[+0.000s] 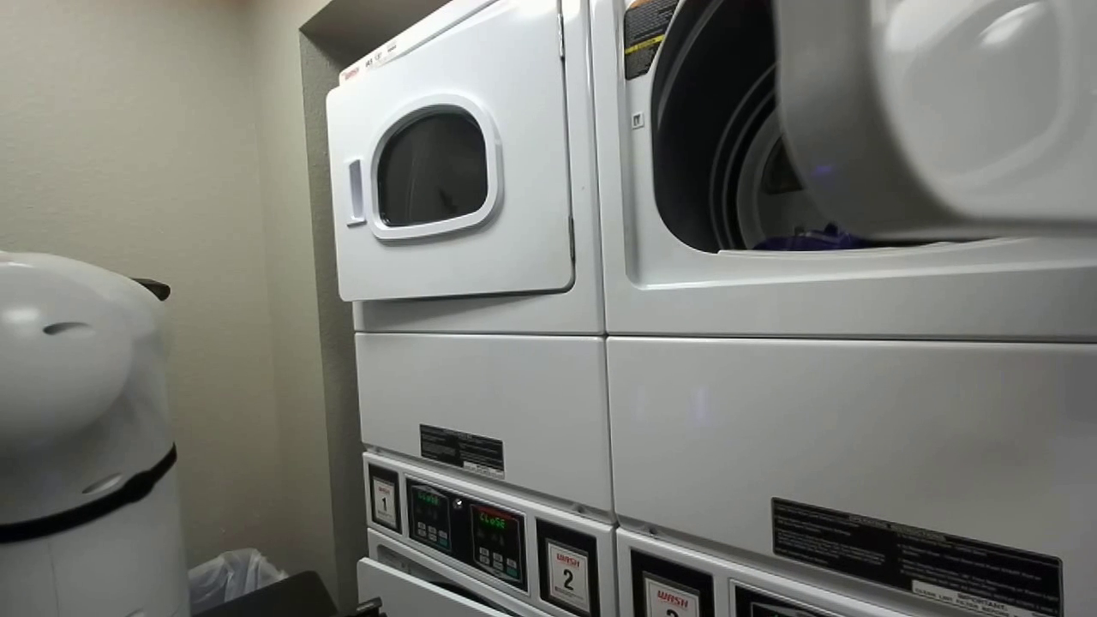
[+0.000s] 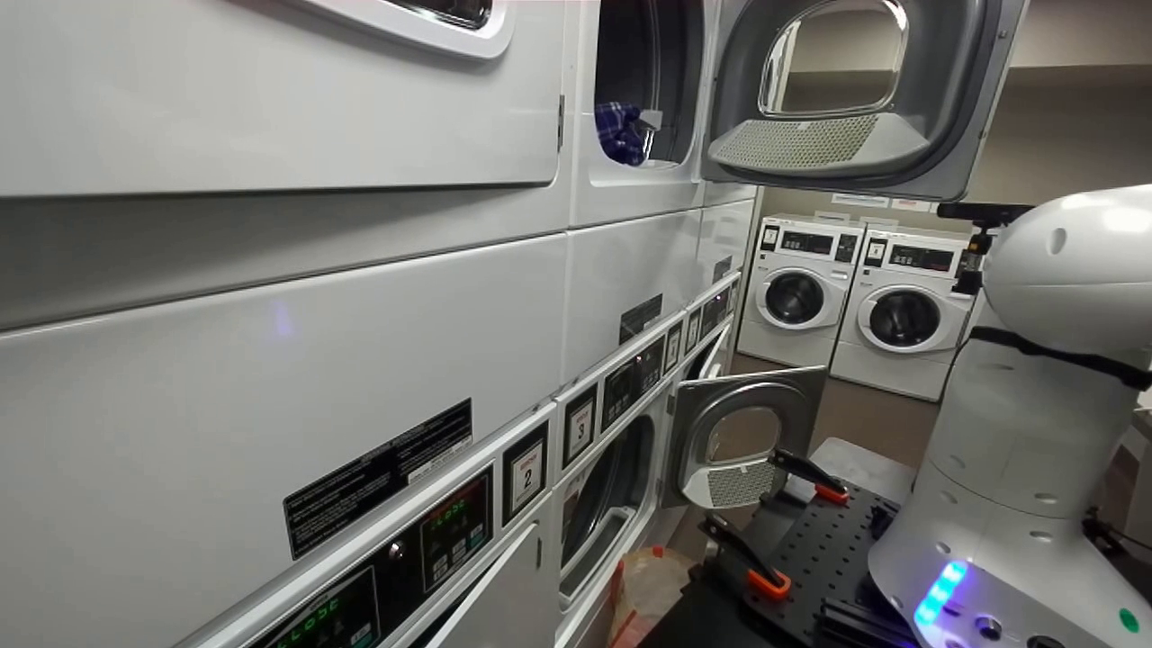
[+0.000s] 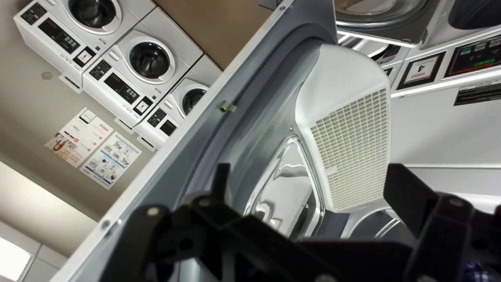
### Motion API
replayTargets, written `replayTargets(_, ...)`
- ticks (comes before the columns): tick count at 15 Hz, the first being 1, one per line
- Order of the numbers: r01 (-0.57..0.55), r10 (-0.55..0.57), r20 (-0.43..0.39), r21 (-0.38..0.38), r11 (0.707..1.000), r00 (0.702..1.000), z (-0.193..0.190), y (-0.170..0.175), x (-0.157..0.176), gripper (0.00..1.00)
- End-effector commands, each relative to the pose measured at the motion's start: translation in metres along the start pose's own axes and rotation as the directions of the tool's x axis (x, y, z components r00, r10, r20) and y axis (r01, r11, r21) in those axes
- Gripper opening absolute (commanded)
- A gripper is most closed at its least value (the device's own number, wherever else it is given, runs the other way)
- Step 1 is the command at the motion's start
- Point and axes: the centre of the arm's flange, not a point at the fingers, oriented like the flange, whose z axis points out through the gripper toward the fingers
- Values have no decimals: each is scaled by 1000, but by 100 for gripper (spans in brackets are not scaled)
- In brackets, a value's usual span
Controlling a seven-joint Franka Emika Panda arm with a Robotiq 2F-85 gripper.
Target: Close the door of the second washing machine
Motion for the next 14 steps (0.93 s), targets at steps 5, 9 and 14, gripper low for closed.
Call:
replayTargets(5,-6,6,8,9,1000,1000,6,65,0,100)
replayTargets(9,-9,8,14,51,999,1000,19,93,0,100)
replayTargets(14,-9,8,11,121,993,1000,37,124,-3,100)
